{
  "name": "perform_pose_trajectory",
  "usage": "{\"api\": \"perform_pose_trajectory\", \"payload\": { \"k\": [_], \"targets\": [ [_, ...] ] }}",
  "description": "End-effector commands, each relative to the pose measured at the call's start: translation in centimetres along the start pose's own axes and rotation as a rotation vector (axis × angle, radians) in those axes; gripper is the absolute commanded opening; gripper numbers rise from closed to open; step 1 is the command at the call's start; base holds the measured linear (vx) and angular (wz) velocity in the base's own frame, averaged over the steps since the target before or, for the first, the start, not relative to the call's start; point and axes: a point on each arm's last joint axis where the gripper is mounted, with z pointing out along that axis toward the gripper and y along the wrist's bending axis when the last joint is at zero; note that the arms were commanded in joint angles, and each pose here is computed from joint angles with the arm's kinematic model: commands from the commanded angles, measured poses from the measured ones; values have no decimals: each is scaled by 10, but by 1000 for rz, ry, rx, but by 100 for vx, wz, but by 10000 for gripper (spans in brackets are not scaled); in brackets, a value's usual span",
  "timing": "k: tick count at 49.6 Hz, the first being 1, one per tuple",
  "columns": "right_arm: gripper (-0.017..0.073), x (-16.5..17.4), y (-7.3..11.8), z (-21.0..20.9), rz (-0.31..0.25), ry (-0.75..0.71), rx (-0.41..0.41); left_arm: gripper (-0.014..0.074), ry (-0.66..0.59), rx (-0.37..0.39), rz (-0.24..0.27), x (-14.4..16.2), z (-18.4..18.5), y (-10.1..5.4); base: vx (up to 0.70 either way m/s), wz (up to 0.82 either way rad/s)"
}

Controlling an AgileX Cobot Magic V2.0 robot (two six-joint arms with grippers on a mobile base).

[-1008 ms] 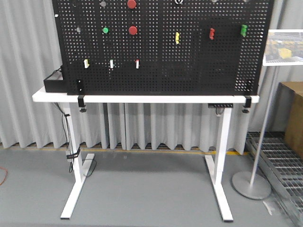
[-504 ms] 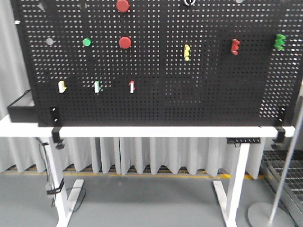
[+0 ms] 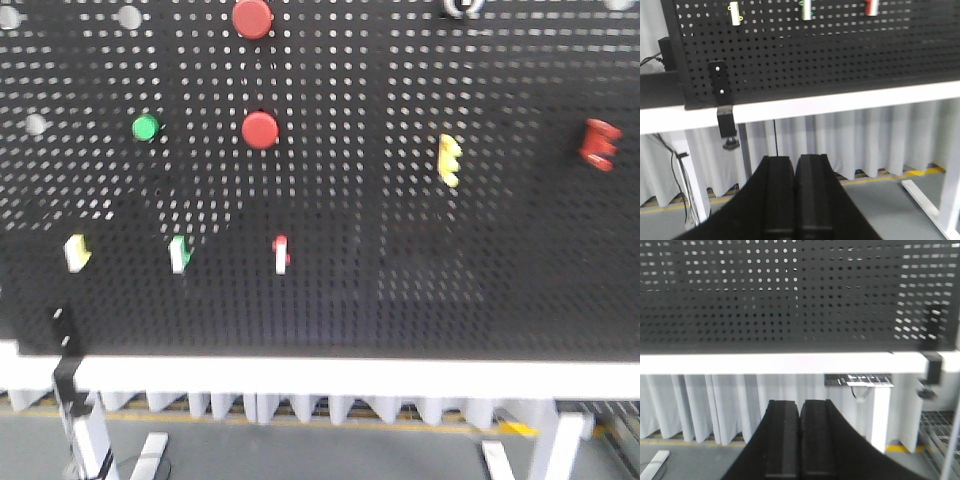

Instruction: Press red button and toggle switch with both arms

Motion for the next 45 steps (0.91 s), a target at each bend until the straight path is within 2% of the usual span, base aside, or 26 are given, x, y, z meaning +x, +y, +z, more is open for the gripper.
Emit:
{"api": "perform_pose_trajectory", "payload": {
  "k": [1,21,45],
  "targets": [
    [-3,-5,0,-1,-11,-88,-1,2,-62,-10,-11,4,0,1,45,5],
    [-3,-5,0,-1,-11,-88,-1,2,-62,-10,-11,4,0,1,32,1],
    [-3,-5,0,-1,-11,-88,-1,2,-62,-10,-11,4,0,1,7,-1]
  ]
}}
